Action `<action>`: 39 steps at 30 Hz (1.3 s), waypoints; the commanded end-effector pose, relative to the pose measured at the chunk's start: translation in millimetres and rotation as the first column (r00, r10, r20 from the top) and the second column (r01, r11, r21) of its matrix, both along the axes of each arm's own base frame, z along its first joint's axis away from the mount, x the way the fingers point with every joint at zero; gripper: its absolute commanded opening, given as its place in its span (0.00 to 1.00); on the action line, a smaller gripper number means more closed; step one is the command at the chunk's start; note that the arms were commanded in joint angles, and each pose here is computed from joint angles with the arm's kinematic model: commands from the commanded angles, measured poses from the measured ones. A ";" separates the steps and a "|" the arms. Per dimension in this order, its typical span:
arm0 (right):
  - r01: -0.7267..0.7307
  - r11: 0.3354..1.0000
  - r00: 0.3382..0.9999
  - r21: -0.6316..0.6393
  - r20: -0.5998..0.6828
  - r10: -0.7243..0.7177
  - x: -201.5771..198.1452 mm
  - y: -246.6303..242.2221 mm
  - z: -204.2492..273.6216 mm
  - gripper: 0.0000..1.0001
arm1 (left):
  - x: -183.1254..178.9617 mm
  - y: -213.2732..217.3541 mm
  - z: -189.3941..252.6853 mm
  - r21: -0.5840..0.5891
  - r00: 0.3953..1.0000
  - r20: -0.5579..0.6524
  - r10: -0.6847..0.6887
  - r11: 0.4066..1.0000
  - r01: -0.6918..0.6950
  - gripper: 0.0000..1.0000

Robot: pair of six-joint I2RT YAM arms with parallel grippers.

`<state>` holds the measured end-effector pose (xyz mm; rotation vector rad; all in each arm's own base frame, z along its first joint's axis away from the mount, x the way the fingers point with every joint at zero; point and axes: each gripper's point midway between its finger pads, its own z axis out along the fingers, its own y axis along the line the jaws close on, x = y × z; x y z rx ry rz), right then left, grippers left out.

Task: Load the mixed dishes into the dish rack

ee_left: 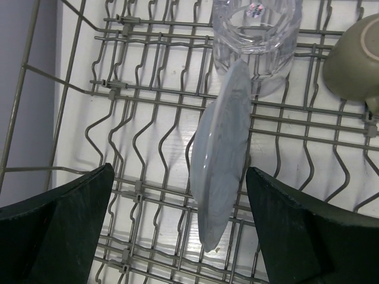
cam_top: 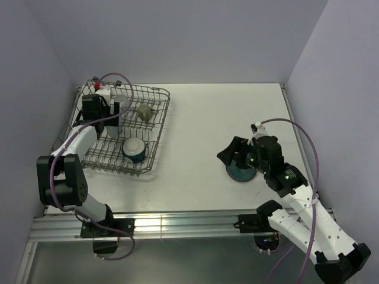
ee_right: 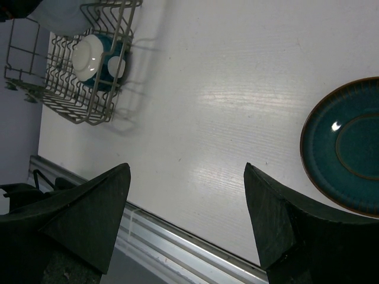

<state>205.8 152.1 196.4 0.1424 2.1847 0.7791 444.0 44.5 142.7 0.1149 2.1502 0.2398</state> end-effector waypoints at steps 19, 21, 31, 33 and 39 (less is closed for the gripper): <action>0.238 0.894 0.913 -0.379 -0.228 -0.339 32.9 -56.1 -87.4 0.84 | -48.2 -85.3 187.9 -0.553 0.935 0.312 0.166 0.832 0.037 0.99; 0.211 0.896 0.917 -0.391 -0.239 -0.320 38.5 -52.0 -97.9 0.83 | -60.1 -131.5 202.1 -0.596 0.941 0.324 0.099 0.794 0.122 0.99; 0.091 0.878 0.899 -0.471 -0.340 -0.275 53.6 -29.2 -148.0 0.70 | -129.3 -292.4 187.0 -0.694 0.936 0.243 -0.255 0.629 0.351 0.99; 0.084 0.859 0.890 -0.505 -0.350 -0.293 54.6 -28.4 -158.3 0.67 | -133.9 -294.4 176.8 -0.699 0.938 0.225 -0.263 0.628 0.343 0.99; 0.058 0.791 0.881 -0.609 -0.341 -0.327 57.5 -19.4 -177.2 0.46 | -136.4 -285.7 142.5 -0.712 0.975 0.082 -0.206 0.672 0.202 0.99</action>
